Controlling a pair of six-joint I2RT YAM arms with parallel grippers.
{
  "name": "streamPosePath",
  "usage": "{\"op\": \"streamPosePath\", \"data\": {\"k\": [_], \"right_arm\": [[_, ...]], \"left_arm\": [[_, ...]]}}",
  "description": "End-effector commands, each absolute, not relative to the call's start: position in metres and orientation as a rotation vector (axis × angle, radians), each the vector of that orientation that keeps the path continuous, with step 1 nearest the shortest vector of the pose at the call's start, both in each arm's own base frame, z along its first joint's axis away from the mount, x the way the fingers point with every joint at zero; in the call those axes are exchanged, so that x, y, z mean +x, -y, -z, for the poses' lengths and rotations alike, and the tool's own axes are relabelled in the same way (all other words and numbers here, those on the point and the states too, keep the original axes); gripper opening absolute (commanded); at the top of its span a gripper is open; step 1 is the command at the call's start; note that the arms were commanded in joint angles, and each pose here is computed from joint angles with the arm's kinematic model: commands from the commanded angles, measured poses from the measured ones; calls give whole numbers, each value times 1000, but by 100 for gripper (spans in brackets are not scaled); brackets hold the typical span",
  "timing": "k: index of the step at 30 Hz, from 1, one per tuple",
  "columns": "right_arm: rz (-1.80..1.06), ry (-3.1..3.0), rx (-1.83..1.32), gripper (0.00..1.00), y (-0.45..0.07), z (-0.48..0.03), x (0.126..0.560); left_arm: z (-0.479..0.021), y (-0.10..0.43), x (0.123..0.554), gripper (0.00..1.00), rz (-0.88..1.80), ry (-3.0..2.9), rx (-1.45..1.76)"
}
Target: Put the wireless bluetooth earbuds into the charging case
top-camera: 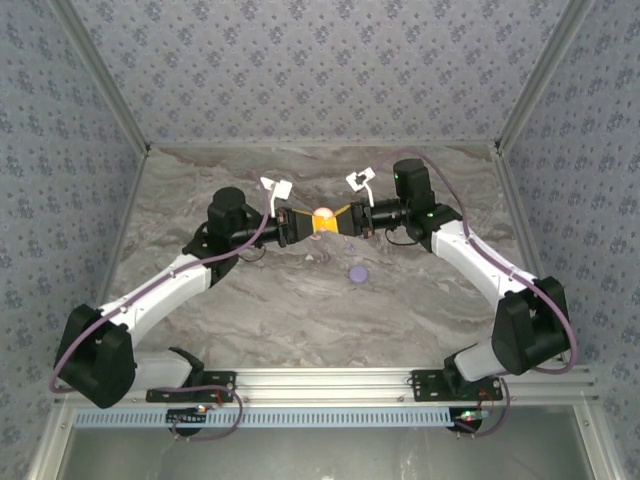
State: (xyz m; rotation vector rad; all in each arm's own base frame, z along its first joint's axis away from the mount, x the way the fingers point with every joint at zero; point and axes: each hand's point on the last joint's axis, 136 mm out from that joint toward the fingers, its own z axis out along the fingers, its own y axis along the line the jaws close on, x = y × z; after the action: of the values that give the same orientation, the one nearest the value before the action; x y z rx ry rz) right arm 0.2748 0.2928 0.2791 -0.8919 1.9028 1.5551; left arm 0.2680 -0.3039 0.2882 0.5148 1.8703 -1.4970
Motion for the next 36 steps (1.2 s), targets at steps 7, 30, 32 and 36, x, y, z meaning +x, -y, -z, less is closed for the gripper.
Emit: {"op": "streamPosePath", "data": {"k": [7, 30, 32, 36], "right_arm": [[-1528, -1830, -954, 35, -293, -304, 265], [-1488, -1839, -938, 53, -275, -307, 267], [-1487, -1838, -940, 54, -275, -307, 268], [-1493, -1834, -945, 53, -276, -308, 268]], "left_arm": [[-295, 305, 267, 14, 1456, -1864, 532], [-302, 301, 267, 12, 1450, -1844, 532], [-306, 302, 263, 12, 1474, -1826, 557], [-311, 305, 254, 12, 1504, -1801, 609]]}}
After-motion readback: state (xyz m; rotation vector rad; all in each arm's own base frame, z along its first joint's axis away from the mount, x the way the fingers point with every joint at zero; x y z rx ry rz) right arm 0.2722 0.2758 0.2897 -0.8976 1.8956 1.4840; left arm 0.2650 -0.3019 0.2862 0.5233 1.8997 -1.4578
